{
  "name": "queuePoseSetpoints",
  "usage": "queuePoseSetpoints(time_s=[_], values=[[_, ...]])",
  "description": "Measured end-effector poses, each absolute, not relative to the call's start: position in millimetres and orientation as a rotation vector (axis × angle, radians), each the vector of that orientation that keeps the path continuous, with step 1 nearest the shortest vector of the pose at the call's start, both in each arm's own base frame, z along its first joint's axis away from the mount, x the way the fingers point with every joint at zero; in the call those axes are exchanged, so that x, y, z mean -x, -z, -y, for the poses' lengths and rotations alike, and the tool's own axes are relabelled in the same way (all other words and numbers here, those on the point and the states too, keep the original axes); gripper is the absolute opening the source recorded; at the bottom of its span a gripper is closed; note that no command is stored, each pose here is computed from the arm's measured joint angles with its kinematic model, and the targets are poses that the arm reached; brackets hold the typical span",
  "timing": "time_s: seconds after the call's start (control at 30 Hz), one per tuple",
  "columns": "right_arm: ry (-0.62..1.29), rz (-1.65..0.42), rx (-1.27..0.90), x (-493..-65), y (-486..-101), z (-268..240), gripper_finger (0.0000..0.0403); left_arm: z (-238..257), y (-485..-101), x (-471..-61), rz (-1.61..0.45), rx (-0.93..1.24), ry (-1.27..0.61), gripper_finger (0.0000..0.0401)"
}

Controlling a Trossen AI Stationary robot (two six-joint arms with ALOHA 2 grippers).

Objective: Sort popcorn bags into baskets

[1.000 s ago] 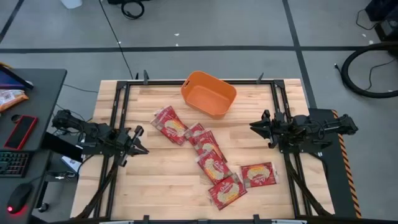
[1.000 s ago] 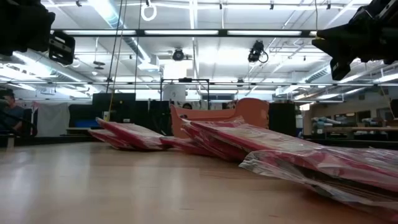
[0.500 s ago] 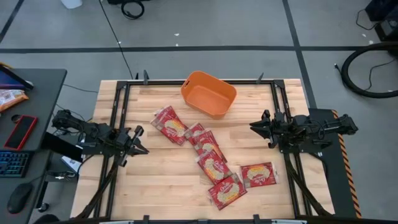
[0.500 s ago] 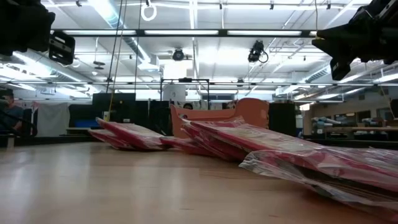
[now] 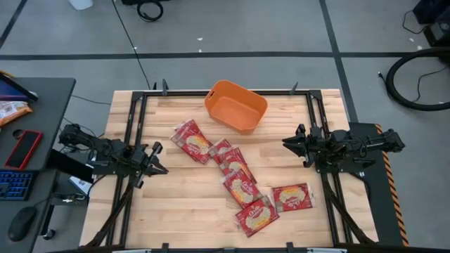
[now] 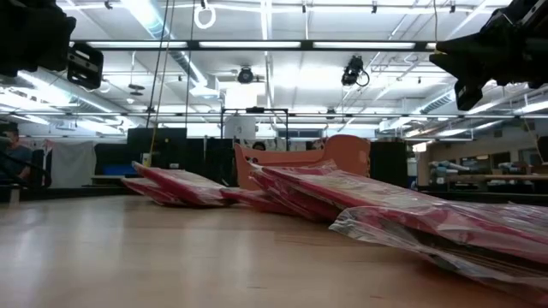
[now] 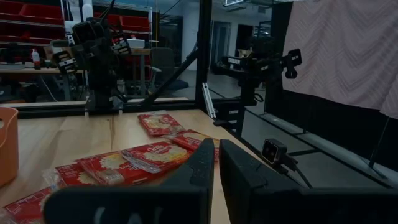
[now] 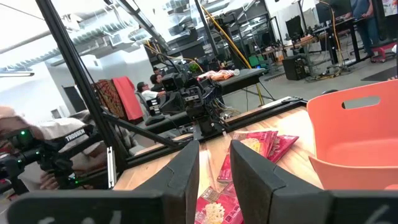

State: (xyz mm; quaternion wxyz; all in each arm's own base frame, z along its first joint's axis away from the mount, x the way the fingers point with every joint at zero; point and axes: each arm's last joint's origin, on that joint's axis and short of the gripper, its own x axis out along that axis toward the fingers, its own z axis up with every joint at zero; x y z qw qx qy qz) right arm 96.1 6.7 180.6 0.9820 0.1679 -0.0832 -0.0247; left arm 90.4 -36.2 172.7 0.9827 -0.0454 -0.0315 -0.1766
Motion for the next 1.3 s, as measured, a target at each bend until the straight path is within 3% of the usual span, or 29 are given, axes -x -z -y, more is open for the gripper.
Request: queuePoseSetpoints(time_s=[0.5, 1.3], values=[[0.050, 0.167, -0.338, -96.1, -180.6, -6.7, 0.0096, 36.2, -173.0, -90.4, 0.066, 0.094, 0.356, 0.0029], [0.050, 0.167, -0.338, -96.1, -180.5, -6.7, 0.0096, 37.4, -179.7, -89.1, 0.053, 0.480, 0.434, 0.0029]])
